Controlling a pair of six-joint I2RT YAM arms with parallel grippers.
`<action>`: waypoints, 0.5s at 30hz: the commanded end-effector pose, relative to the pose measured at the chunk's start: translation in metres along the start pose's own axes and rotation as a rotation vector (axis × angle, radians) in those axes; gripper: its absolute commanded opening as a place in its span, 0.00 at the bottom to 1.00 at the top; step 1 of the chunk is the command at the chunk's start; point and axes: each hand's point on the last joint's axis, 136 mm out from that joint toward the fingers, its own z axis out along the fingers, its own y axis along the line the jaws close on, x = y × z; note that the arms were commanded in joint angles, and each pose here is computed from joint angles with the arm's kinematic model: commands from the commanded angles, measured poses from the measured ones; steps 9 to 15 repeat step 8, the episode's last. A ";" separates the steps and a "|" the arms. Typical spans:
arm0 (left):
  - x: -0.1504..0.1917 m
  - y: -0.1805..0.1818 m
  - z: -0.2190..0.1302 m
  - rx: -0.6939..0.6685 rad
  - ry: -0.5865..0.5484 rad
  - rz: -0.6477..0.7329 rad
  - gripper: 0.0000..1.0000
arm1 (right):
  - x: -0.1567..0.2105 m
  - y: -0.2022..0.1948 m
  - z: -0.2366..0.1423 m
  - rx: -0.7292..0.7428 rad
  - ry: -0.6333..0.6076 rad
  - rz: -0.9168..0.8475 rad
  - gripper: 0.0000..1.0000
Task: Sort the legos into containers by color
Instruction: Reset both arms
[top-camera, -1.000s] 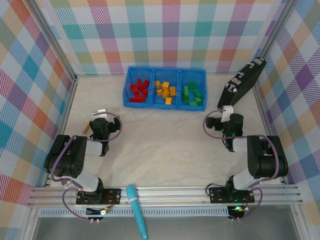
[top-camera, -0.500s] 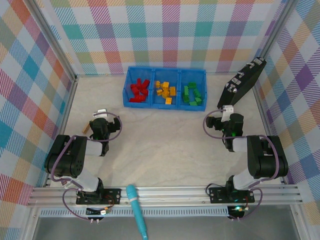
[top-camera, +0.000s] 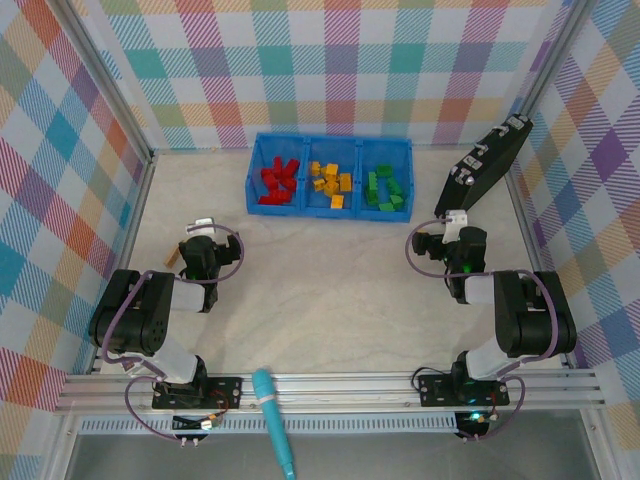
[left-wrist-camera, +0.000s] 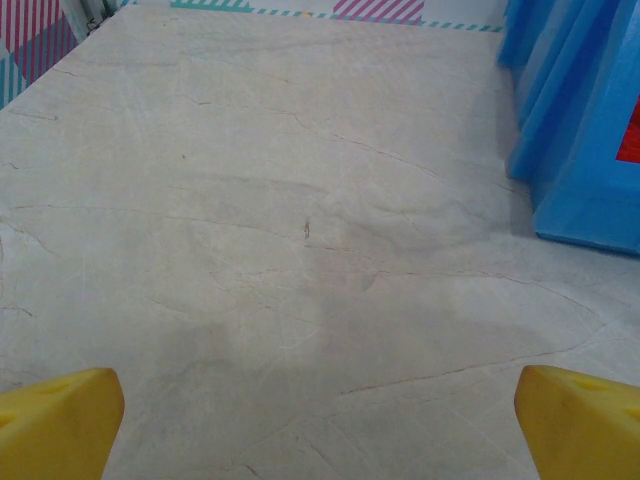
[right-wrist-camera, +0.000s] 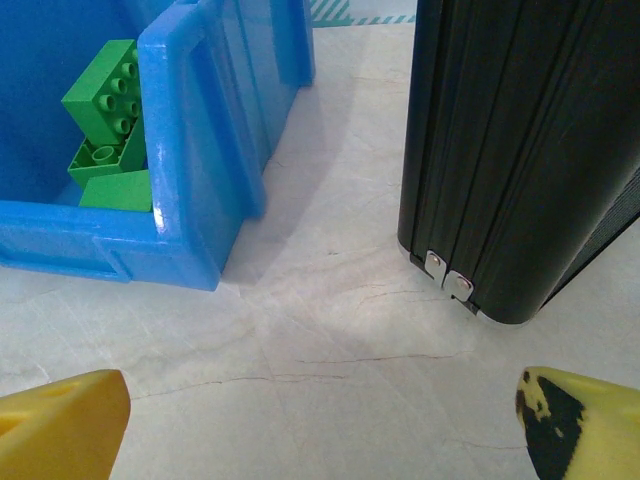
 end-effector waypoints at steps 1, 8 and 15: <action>-0.008 -0.005 0.003 0.013 -0.016 0.002 1.00 | -0.008 -0.001 0.001 0.005 -0.030 0.009 0.99; -0.008 -0.005 0.002 0.012 -0.015 0.003 1.00 | -0.009 -0.001 0.000 0.007 -0.033 0.009 0.99; -0.008 -0.005 0.002 0.012 -0.015 0.003 1.00 | -0.009 -0.001 0.000 0.007 -0.033 0.009 0.99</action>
